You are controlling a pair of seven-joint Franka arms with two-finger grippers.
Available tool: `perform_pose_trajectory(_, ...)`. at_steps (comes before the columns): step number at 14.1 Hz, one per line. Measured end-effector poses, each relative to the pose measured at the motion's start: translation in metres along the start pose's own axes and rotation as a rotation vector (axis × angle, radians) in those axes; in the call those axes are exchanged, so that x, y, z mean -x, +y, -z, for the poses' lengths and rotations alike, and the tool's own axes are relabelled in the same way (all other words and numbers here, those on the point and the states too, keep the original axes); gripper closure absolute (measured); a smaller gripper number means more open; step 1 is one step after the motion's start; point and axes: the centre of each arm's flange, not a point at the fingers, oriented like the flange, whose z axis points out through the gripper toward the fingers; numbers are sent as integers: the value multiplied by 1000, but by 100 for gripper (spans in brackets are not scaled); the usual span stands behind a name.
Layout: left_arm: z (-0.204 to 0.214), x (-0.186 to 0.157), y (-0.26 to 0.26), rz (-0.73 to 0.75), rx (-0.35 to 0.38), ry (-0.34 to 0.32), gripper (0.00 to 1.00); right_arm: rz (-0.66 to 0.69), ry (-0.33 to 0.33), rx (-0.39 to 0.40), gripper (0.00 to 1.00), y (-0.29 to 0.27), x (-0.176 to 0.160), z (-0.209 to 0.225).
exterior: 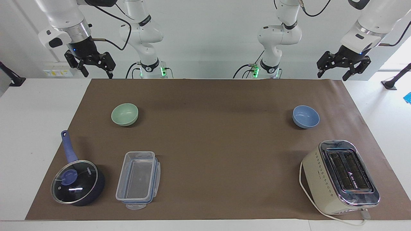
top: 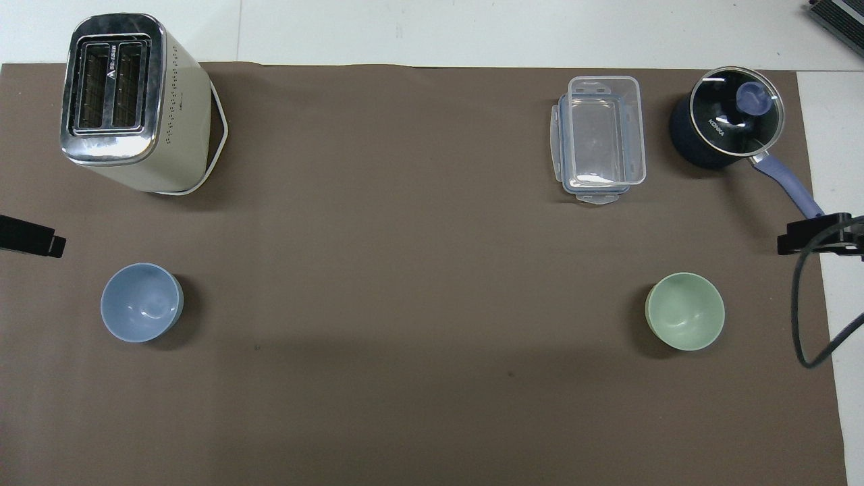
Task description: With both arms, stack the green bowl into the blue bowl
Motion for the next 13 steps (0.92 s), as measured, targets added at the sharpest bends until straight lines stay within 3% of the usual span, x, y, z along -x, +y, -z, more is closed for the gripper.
perform_pose_trajectory(8,-7,4,-4,-9,-1,13,0,-4,-28,1,0,3,5,-1)
perform_pose_trajectory(13,-61,6,-39,-26,3,22,0,-4,-27,1,0,3,5,-1)
